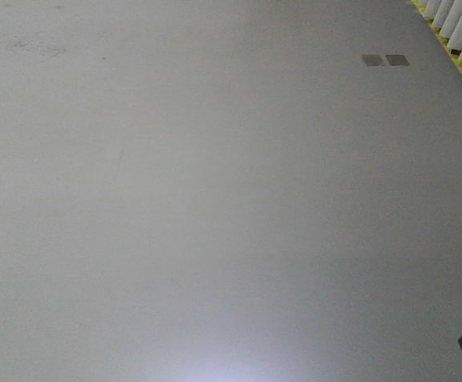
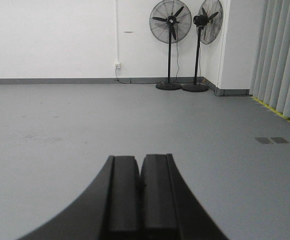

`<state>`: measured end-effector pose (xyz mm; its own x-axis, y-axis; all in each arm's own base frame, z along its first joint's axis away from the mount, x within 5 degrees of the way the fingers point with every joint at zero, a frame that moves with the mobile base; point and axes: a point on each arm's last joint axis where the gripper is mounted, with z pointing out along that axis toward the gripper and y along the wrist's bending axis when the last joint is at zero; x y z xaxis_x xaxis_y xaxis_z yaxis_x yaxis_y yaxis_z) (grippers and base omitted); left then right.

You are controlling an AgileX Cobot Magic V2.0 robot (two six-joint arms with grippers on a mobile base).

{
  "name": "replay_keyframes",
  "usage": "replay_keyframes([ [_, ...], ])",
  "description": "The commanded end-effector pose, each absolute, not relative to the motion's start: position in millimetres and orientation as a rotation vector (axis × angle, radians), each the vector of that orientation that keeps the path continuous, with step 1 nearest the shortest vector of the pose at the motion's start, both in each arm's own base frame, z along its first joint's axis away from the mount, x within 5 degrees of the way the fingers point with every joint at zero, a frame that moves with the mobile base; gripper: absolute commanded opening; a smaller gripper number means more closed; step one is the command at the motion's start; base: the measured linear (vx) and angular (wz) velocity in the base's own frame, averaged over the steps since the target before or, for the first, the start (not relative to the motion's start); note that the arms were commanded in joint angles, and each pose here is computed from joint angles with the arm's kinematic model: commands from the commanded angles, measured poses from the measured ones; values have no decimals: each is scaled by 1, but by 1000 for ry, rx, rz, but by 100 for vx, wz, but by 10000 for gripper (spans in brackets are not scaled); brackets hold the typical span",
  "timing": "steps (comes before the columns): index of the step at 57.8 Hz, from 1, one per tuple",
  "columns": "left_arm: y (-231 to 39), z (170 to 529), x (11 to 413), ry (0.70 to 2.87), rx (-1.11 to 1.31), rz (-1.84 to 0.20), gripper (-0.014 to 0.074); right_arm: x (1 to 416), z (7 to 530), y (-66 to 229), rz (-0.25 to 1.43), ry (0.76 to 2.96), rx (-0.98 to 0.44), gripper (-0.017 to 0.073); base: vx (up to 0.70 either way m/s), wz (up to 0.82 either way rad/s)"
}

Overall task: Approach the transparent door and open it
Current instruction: 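Drive the base forward across the grey floor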

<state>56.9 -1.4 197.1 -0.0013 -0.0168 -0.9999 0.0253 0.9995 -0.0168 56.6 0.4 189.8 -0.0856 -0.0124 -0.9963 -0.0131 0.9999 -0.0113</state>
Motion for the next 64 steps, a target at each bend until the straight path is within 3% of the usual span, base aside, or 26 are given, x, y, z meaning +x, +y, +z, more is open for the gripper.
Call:
replay_keyframes([
  [1,-2,202,56,1490,8,-46,-6,56,197,1,-3,1561,-27,-9,18,-5],
  [64,-2,202,56,1490,8,-46,-6,56,197,1,-3,1561,-27,-9,27,-2],
])
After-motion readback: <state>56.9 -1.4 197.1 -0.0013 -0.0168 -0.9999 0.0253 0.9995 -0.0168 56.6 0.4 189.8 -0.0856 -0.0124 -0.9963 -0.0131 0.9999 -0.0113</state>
